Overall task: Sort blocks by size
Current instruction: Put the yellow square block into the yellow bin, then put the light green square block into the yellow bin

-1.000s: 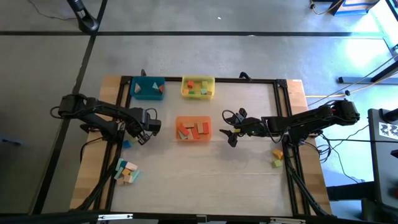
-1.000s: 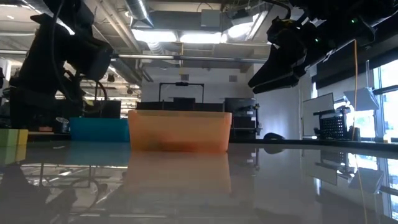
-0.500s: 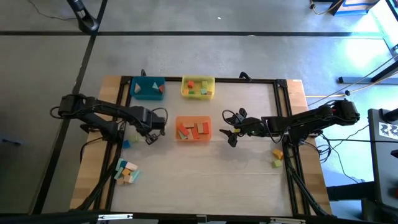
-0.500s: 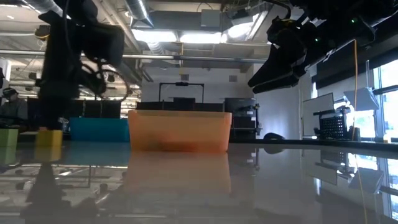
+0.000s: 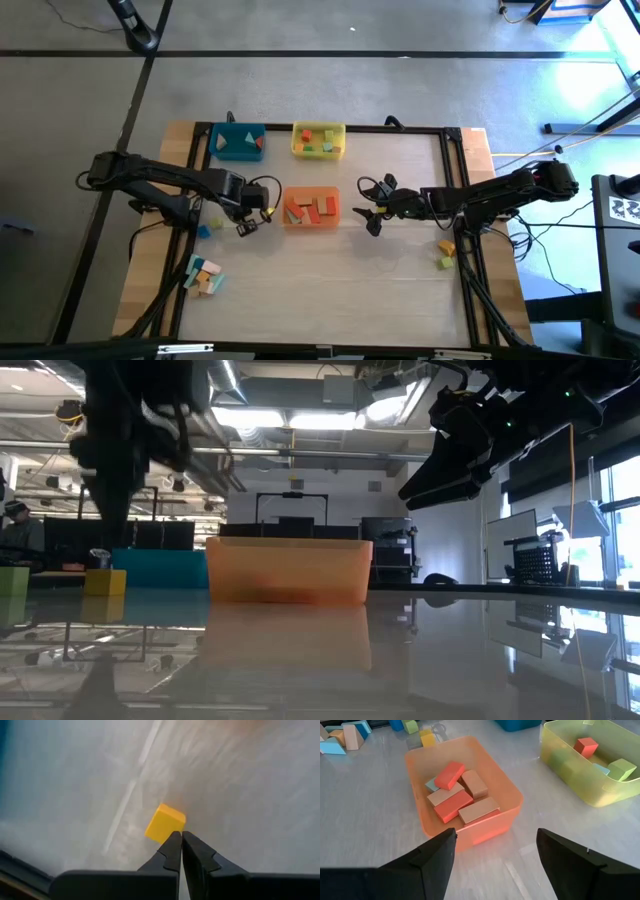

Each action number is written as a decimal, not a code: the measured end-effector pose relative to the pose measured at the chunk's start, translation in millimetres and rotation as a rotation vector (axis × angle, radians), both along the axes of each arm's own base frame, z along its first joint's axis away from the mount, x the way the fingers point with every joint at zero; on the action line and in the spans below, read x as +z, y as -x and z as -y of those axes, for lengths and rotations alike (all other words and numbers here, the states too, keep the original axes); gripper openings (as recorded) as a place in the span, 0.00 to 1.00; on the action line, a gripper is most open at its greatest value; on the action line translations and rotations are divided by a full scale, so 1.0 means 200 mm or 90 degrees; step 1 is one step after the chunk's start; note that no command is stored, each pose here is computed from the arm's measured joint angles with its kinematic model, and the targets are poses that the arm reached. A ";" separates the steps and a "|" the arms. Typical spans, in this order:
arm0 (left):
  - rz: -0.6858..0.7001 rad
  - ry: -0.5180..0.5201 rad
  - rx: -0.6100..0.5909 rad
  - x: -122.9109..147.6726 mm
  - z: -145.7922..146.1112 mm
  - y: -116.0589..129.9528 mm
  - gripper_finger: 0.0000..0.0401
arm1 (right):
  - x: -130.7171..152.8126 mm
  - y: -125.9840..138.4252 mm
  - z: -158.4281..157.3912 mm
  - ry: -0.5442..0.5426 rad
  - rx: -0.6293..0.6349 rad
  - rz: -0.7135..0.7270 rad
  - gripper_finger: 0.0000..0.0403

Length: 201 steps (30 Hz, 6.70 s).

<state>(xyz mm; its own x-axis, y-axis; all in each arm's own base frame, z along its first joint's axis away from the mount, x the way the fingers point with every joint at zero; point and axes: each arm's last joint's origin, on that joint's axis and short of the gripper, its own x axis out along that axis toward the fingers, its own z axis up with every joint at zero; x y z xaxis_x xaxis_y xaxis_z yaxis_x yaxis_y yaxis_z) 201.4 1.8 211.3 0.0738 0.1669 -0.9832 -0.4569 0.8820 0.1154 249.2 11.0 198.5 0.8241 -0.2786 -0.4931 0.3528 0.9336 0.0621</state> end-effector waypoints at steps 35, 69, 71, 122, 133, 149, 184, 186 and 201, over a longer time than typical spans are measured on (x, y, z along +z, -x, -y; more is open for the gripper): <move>-0.017 -0.020 -0.097 -0.17 -0.03 0.10 0.55 | 0.00 0.00 0.00 -0.003 0.004 0.001 0.68; -0.039 0.001 -0.084 -0.27 -0.08 0.02 0.49 | 0.00 0.00 0.00 -0.002 0.004 0.000 0.68; -0.042 0.003 -0.085 -0.29 -0.09 0.01 0.49 | 0.00 0.00 0.00 -0.002 0.004 0.000 0.68; 0.052 -0.038 -0.143 -0.11 -0.11 -0.17 0.30 | 0.00 0.00 0.00 -0.002 0.004 -0.005 0.68; 0.283 -0.190 -0.138 0.11 -0.26 -0.29 0.32 | -0.01 0.00 0.00 -0.002 0.004 -0.009 0.68; 0.474 -0.317 0.028 0.04 -0.69 -0.46 0.33 | -0.06 -0.02 0.00 0.005 -0.001 -0.027 0.68; 0.426 -0.288 0.008 0.15 -0.68 -0.34 0.53 | -0.04 -0.03 0.00 0.019 0.002 -0.011 0.68; 0.415 -0.270 -0.021 0.20 -0.59 -0.31 0.52 | -0.04 -0.03 0.00 0.019 0.002 -0.011 0.68; 0.207 -0.065 -0.073 0.15 -0.07 -0.14 0.52 | -0.04 -0.03 0.00 0.016 0.007 -0.014 0.68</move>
<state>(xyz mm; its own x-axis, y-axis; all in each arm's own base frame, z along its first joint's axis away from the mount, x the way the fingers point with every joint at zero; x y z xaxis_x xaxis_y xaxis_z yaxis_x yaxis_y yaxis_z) 228.7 15.9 242.0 0.4035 0.2351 -0.8843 -0.3825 0.9213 0.0704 255.5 11.5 189.7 0.8163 -0.2815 -0.5045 0.3428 0.9389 0.0309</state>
